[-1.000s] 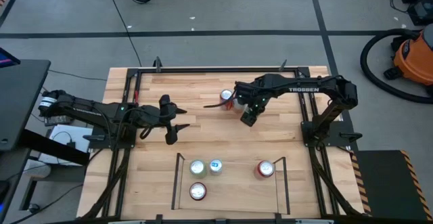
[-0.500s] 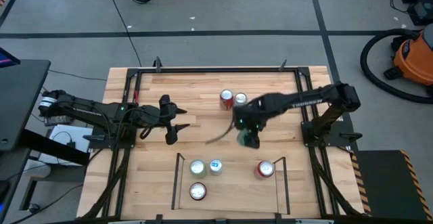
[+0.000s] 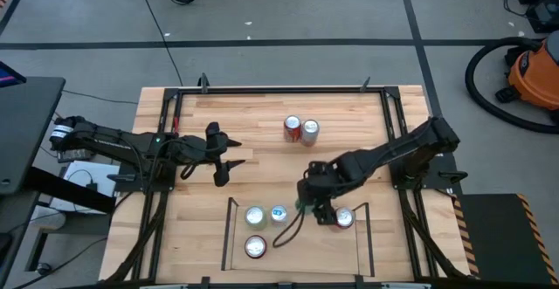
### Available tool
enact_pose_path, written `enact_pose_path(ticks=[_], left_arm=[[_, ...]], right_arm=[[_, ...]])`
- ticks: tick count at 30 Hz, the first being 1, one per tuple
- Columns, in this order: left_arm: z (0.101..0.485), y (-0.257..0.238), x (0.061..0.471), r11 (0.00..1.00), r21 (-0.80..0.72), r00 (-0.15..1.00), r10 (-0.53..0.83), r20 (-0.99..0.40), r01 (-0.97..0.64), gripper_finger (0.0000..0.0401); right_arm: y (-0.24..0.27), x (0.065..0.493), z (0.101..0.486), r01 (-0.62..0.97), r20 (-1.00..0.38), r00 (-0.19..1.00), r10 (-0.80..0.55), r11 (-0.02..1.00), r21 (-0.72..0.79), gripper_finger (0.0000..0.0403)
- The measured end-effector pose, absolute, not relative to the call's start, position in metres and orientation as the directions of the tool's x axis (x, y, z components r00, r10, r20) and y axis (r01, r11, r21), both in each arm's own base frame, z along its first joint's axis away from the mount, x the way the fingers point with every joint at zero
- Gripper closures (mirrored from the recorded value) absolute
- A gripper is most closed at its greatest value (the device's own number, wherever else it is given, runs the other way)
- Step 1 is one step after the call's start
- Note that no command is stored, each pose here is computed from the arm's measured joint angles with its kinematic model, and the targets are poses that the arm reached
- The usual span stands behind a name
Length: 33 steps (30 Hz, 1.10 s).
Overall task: Place canned beverage on shelf
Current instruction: Put the green soda can on the shelf
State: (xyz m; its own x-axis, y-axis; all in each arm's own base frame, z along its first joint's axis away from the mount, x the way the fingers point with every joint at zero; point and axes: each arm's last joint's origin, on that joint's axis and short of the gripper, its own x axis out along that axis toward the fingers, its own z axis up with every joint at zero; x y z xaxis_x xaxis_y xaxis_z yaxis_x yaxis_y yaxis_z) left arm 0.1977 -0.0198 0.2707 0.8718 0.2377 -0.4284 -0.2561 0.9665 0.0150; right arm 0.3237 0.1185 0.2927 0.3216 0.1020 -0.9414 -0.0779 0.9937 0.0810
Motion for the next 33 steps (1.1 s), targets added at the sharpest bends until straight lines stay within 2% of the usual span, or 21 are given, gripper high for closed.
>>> enact_pose_path(ticks=[8,16,20,24,29,33], left_arm=[[0.271,-0.02,0.198,0.967,0.019,0.871,0.238,-0.43,-0.255,0.0127],[0.27,-0.02,0.198,0.967,0.02,0.871,0.238,-0.43,-0.254,0.0127],[0.27,-0.02,0.198,0.969,0.04,0.871,0.238,-0.43,-0.245,0.0127],[0.27,-0.02,0.198,0.969,0.041,0.871,0.238,-0.43,-0.245,0.0127],[0.27,-0.02,0.198,0.968,0.029,0.871,0.238,-0.43,-0.25,0.0127],[0.27,-0.02,0.198,0.963,-0.011,0.87,0.238,-0.431,-0.269,0.0127]], right_arm=[[0.164,0.337,0.296,-0.217,-0.939,0.321,0.126,0.974,0.057,0.0062],[0.213,0.325,0.282,-0.344,-0.968,0.222,0.116,0.938,0.033,0.0062],[0.232,0.316,0.281,-0.387,-0.969,0.215,0.12,0.922,0.028,0.0062],[0.244,0.306,0.282,-0.345,-0.969,0.214,0.125,0.938,0.045,0.0062],[0.257,0.294,0.28,-0.22,-0.975,0.185,0.125,0.972,0.083,0.0062],[0.268,0.287,0.267,-0.118,-0.988,0.12,0.098,0.99,0.084,0.0062]])
